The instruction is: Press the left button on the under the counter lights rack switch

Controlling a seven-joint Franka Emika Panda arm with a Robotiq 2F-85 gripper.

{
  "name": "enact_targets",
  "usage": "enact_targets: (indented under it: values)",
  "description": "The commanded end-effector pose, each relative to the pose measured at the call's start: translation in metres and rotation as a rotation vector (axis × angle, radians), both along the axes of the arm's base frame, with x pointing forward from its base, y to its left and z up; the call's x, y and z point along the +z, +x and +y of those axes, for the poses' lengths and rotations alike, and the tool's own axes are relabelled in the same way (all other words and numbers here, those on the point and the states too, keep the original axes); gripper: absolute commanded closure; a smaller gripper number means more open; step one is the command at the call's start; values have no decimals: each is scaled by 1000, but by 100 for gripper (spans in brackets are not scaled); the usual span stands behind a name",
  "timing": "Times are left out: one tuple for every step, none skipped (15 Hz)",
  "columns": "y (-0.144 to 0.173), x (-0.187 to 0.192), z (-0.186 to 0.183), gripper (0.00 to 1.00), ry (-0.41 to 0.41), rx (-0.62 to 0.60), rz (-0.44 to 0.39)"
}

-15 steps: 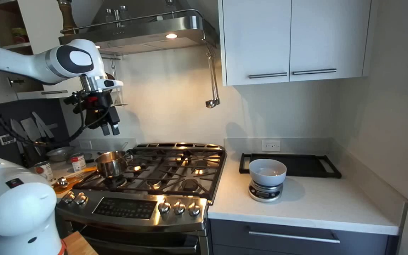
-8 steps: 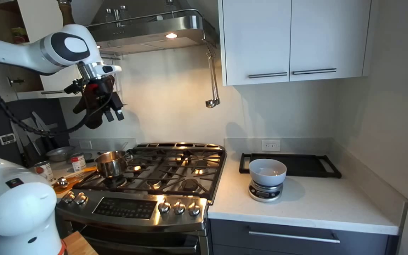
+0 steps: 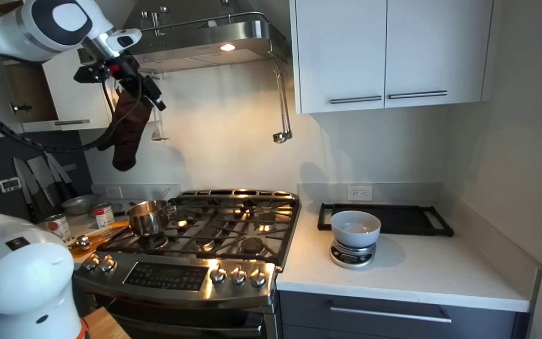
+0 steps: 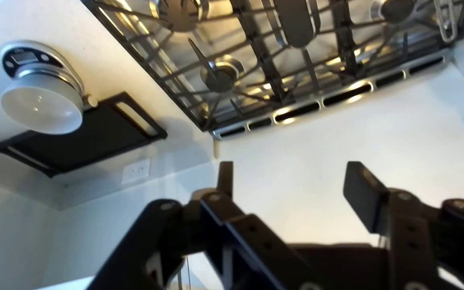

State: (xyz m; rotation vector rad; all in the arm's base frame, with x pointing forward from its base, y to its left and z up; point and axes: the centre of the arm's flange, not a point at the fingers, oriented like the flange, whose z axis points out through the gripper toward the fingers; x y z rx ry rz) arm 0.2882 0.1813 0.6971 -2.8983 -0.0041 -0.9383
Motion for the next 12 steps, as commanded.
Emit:
enact_targets:
  values:
    - [-6, 25, 4, 58, 103, 36, -184]
    - [-6, 34, 5, 65, 136, 54, -240]
    - [-2, 41, 7, 74, 148, 49, -290]
    - [0, 47, 7, 81, 165, 60, -322]
    - [2, 52, 7, 88, 184, 85, -361]
    - [4, 56, 7, 96, 193, 88, -365]
    - [7, 58, 7, 99, 196, 99, -404]
    - [8, 61, 10, 100, 186, 97, -433]
    - [8, 65, 13, 100, 196, 108, -453]
    - [8, 70, 15, 100, 211, 118, -483]
    - [7, 75, 17, 100, 213, 112, -523]
    - [5, 80, 18, 100, 230, 127, -546]
